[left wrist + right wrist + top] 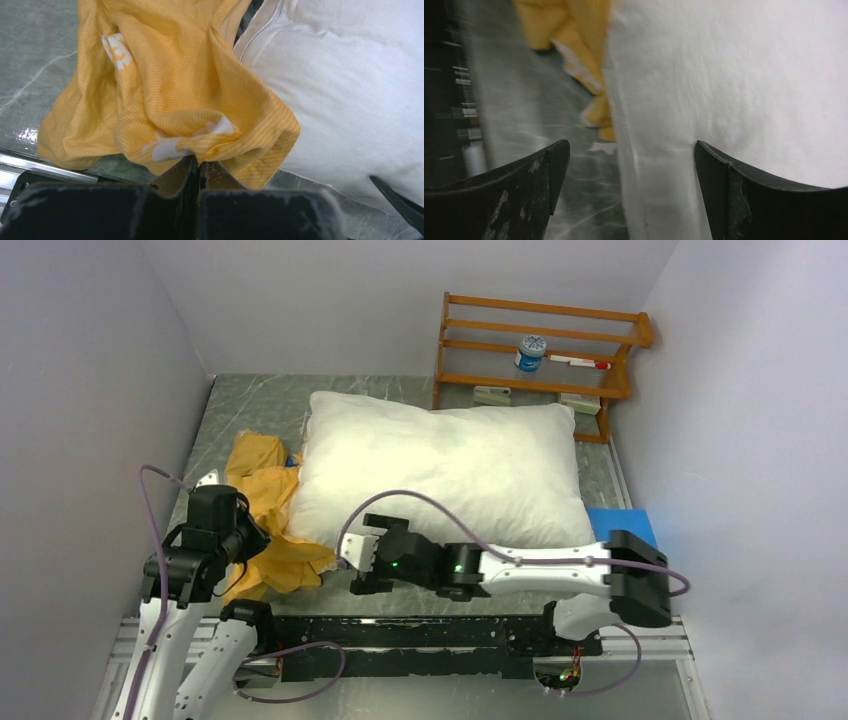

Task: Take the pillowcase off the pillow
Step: Remove the pillow from the pillowcase, then place the pillow at the center of the board, then adjust the pillowcase at the center of the board.

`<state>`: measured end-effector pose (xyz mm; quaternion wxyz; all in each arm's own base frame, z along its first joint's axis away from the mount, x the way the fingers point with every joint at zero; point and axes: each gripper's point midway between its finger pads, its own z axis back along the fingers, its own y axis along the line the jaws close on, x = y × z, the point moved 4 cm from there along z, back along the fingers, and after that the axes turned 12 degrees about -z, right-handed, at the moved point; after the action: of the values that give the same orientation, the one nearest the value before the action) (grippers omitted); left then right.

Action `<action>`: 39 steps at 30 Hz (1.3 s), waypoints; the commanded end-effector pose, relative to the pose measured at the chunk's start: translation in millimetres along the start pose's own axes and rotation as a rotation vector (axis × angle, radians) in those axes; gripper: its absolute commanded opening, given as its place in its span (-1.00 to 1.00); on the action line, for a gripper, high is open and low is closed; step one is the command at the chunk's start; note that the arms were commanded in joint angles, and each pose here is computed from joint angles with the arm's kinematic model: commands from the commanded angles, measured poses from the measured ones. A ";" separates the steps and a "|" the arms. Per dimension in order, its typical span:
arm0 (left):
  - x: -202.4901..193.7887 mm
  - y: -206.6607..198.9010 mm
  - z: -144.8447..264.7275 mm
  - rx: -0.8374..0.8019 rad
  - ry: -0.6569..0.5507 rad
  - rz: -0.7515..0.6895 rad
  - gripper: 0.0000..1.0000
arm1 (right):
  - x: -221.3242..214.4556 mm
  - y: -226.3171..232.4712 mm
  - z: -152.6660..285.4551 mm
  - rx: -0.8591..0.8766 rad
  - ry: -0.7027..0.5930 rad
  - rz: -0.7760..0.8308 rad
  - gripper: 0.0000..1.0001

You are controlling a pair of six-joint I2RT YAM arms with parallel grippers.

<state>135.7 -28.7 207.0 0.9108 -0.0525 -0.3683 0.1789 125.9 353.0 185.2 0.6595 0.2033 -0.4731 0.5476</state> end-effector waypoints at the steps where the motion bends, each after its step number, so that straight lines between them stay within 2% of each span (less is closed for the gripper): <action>1: 3.5 -6.0 -6.4 -0.036 -0.013 -0.020 -0.91 | -25.0 -55.7 -19.2 -0.474 0.057 0.217 0.98; 2: 2.8 -5.9 -6.9 -0.036 -0.011 -0.022 -0.91 | -30.3 -69.0 -19.5 -0.584 0.062 0.242 0.96; 3: 2.0 -5.3 -7.0 -0.035 -0.009 -0.023 -0.91 | -35.2 -80.9 -18.7 -0.667 0.088 0.270 0.85; 4: 1.7 -4.1 -7.0 -0.028 -0.010 -0.026 -0.90 | -36.2 -93.6 -16.7 -0.739 0.106 0.282 0.65; 6: 2.5 -2.4 -7.3 -0.017 -0.017 -0.030 -0.91 | -29.6 -109.7 -12.6 -0.840 0.065 0.209 0.03; 8: 4.3 -2.2 -8.2 -0.012 -0.023 -0.035 -0.90 | -16.2 -118.6 -2.9 -0.891 -0.003 0.118 -0.84; 9: 5.6 -2.5 -8.8 -0.010 -0.024 -0.037 -0.91 | -7.4 -120.4 3.1 -0.898 -0.042 0.074 -1.00; 12: 12.5 -1.6 -8.8 0.012 -0.040 -0.046 -0.91 | 29.1 -132.7 29.5 -0.927 -0.169 -0.151 -1.00; 14: 16.0 0.5 -9.3 0.034 -0.050 -0.051 -0.84 | 46.5 -150.8 47.8 -0.949 -0.207 -0.318 -1.00; 16: 18.4 0.7 -11.6 0.038 -0.063 -0.059 -0.74 | 58.6 -169.4 60.1 -0.898 -0.238 -0.475 -1.00; 17: 18.9 -2.1 -14.2 0.019 -0.066 -0.071 -0.59 | 63.4 -174.8 62.9 -0.849 -0.252 -0.532 -1.00; 19: 17.0 -14.1 -23.5 -0.064 -0.053 -0.106 -0.15 | 69.8 -177.8 67.0 -0.762 -0.276 -0.632 -1.00; 20: 15.0 -22.7 -30.9 -0.119 -0.035 -0.124 0.05 | 70.7 -177.5 67.7 -0.735 -0.278 -0.665 -1.00; 21: 11.9 -29.3 -39.8 -0.158 -0.008 -0.142 0.17 | 70.0 -177.3 67.5 -0.720 -0.274 -0.688 -1.00; 23: 5.7 -42.7 -58.6 -0.228 0.070 -0.172 0.19 | 66.1 -178.5 66.9 -0.727 -0.257 -0.727 -1.00; 25: 10.1 -58.1 -73.8 -0.294 0.104 -0.188 0.40 | 59.8 -184.0 65.3 -0.748 -0.232 -0.780 -1.00; 28: 19.4 -69.1 -102.4 -0.297 0.117 -0.190 0.59 | 48.2 -199.1 65.1 -0.776 -0.196 -0.888 -1.00; 32: 1.8 -94.1 -139.0 -0.393 0.213 -0.147 0.67 | 44.9 -206.1 66.1 -0.752 -0.209 -0.975 -1.00; 34: -7.7 -107.3 -152.0 -0.408 0.243 -0.146 0.80 | 44.1 -206.9 66.8 -0.740 -0.218 -1.002 -1.00; 36: -13.7 -113.2 -160.9 -0.374 0.243 -0.142 0.91 | 41.3 -209.5 68.4 -0.749 -0.215 -1.030 -1.00; 39: -28.8 -117.4 -169.0 -0.320 0.250 -0.145 0.94 | 36.3 -214.0 70.4 -0.757 -0.209 -1.071 -1.00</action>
<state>253.4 -121.8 92.1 0.9528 -0.1820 -0.2402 0.0363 279.0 271.1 276.3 0.8345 0.2064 -0.5109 -0.0017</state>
